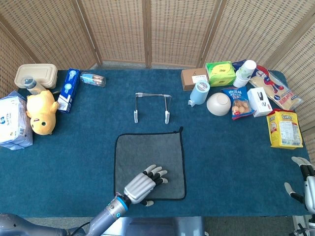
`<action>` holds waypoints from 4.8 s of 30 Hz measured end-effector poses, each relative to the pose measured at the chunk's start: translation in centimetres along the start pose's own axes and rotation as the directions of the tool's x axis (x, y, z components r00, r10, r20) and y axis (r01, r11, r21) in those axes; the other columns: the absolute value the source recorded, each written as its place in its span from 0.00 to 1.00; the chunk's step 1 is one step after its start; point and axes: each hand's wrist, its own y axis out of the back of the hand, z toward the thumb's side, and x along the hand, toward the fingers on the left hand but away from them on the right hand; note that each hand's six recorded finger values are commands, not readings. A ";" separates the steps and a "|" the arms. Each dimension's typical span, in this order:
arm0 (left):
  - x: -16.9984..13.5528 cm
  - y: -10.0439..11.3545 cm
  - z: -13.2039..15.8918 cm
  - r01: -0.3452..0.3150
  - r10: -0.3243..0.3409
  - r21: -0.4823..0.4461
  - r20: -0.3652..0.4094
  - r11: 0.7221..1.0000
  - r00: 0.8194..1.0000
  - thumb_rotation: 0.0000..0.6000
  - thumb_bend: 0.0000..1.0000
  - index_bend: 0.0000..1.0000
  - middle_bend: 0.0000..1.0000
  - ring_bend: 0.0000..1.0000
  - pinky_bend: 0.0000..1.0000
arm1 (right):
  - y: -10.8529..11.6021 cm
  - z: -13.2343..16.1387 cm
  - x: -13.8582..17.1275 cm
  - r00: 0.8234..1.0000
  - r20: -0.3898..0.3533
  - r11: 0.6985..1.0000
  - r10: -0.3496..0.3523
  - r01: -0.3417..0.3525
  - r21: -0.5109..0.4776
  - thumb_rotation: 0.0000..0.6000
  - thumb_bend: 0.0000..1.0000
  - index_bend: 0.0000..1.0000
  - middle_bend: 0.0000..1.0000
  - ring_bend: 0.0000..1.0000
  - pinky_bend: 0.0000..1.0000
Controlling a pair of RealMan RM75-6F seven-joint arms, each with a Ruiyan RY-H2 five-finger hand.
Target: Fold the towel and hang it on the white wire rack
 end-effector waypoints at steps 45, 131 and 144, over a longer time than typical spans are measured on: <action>0.9 0.6 -0.8 -0.085 0.086 0.026 -0.026 0.996 0.996 1.00 0.37 0.40 0.18 0.11 0.03 | 0.1 -0.6 0.8 1.000 0.025 1.000 -0.004 0.004 -0.004 1.00 0.23 0.22 0.22 0.27 0.37; 11.6 8.4 -9.2 -0.166 0.205 0.204 -0.186 0.965 0.961 1.00 0.48 0.57 0.14 0.00 0.00 | -0.9 -2.4 2.0 0.994 0.104 0.999 0.026 -0.024 -0.022 1.00 0.23 0.22 0.22 0.27 0.37; 12.8 8.3 -9.6 -0.167 0.208 0.202 -0.199 0.965 0.958 1.00 0.48 0.55 0.14 0.00 0.00 | -0.6 -2.5 2.4 0.993 0.115 1.000 0.024 -0.022 -0.020 1.00 0.22 0.22 0.22 0.27 0.37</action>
